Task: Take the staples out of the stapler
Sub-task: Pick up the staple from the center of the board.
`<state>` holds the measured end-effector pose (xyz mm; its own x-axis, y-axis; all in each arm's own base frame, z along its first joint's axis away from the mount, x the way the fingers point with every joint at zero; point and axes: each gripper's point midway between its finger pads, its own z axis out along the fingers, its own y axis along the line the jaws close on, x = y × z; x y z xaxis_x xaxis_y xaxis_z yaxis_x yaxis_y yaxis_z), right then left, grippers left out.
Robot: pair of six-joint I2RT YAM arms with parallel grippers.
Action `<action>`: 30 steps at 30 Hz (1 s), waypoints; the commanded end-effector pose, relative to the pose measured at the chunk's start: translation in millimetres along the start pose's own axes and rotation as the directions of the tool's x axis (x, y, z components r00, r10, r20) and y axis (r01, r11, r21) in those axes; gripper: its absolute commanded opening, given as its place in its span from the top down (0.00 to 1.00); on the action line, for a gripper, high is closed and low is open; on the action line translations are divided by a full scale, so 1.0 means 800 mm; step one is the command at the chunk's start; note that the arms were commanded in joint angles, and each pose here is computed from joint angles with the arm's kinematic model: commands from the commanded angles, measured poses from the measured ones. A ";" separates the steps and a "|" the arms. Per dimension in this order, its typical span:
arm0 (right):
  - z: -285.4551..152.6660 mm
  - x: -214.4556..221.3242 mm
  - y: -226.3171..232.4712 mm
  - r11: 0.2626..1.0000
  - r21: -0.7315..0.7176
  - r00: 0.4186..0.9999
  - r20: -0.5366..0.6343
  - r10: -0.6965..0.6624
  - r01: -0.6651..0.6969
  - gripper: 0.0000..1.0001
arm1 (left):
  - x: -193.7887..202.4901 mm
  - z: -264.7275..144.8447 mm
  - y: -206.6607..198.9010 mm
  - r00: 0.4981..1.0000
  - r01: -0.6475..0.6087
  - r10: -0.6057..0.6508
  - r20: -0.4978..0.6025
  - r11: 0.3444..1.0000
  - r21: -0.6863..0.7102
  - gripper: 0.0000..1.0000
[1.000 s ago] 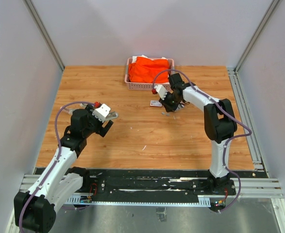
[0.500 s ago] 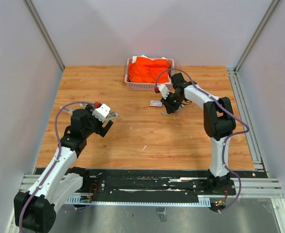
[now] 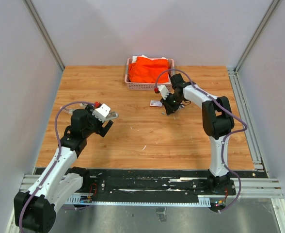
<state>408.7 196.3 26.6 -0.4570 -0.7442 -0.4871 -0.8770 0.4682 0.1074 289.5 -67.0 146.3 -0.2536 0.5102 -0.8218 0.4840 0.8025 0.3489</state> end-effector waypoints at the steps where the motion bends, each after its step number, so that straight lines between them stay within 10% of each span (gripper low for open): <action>1: 0.001 0.001 -0.004 1.000 -0.007 1.000 -0.009 0.027 -0.027 0.82 | -0.002 0.002 0.001 1.000 -0.010 0.010 0.014 1.000 -0.006 0.02; 30: -0.017 -0.005 -0.008 0.972 -0.066 0.970 0.081 0.231 -0.226 1.00 | -0.002 0.001 0.002 1.000 -0.010 0.010 0.014 1.000 -0.009 0.02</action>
<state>412.0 190.5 27.5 -0.5835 -0.6448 -0.4938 -0.7985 0.5664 0.2039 289.5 -66.9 146.4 -0.2525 0.5117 -0.8212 0.4840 0.8017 0.3508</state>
